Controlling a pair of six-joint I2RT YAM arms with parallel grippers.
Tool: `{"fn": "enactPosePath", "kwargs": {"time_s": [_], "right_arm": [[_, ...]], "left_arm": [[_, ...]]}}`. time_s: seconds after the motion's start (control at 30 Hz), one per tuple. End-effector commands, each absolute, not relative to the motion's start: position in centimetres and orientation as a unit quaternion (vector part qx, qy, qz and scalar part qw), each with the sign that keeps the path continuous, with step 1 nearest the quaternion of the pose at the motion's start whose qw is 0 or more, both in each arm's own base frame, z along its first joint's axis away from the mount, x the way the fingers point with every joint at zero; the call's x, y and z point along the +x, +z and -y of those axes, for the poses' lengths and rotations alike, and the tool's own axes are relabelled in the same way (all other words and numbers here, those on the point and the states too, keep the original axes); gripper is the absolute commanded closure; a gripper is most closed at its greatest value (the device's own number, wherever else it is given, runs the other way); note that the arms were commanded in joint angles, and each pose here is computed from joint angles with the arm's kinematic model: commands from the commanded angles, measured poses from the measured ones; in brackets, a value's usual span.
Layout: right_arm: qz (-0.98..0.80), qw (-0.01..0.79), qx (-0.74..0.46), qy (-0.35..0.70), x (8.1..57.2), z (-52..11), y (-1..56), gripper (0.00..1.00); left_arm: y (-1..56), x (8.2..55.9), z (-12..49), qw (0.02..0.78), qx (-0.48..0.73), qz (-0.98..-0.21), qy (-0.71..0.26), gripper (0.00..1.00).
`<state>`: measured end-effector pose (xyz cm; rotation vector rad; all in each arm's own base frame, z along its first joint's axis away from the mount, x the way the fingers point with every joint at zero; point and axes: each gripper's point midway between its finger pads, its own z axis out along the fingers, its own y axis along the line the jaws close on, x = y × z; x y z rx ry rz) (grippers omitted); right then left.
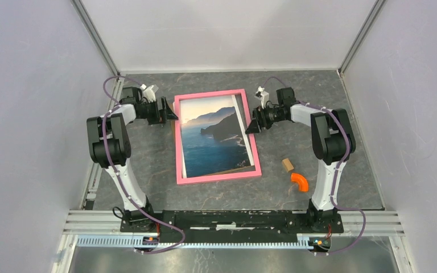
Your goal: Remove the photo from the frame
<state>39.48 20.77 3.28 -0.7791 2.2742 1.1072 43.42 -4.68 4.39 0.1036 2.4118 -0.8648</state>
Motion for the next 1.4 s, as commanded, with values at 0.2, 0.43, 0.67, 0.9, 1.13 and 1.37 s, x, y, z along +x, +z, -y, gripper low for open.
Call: {"fn": "enactPosePath", "kwargs": {"time_s": [0.2, 0.43, 0.67, 0.9, 1.13, 1.37], "right_arm": [[-0.867, 0.085, -0.259, 0.416, 28.0, -21.6, -2.7, 0.27], [-0.881, 0.114, -0.249, 0.386, 28.5, -20.4, -1.8, 0.25], [-0.892, 0.14, -0.22, 0.369, 30.0, -18.2, -1.8, 0.23], [-0.88, 0.124, -0.224, 0.4, 28.6, -18.6, -1.8, 0.23], [-0.869, 0.108, -0.229, 0.425, 27.5, -19.1, -1.5, 0.23], [-0.869, 0.111, -0.243, 0.417, 27.9, -19.9, -1.5, 0.29]], "left_arm": [[3.8, 45.3, 8.4, 0.258, 0.06, -0.899, -0.348, 0.06], [5.9, 45.0, 7.0, 0.283, 0.074, -0.908, -0.3, 0.03], [7.9, 41.2, 4.6, 0.3, 0.051, -0.927, -0.221, 0.0], [5.7, 37.3, 4.6, 0.261, 0.034, -0.94, -0.215, 0.09], [3.5, 36.1, 5.0, 0.235, 0.022, -0.95, -0.204, 0.2], [3.5, 36.1, 6.1, 0.227, 0.008, -0.956, -0.186, 0.45]]}}
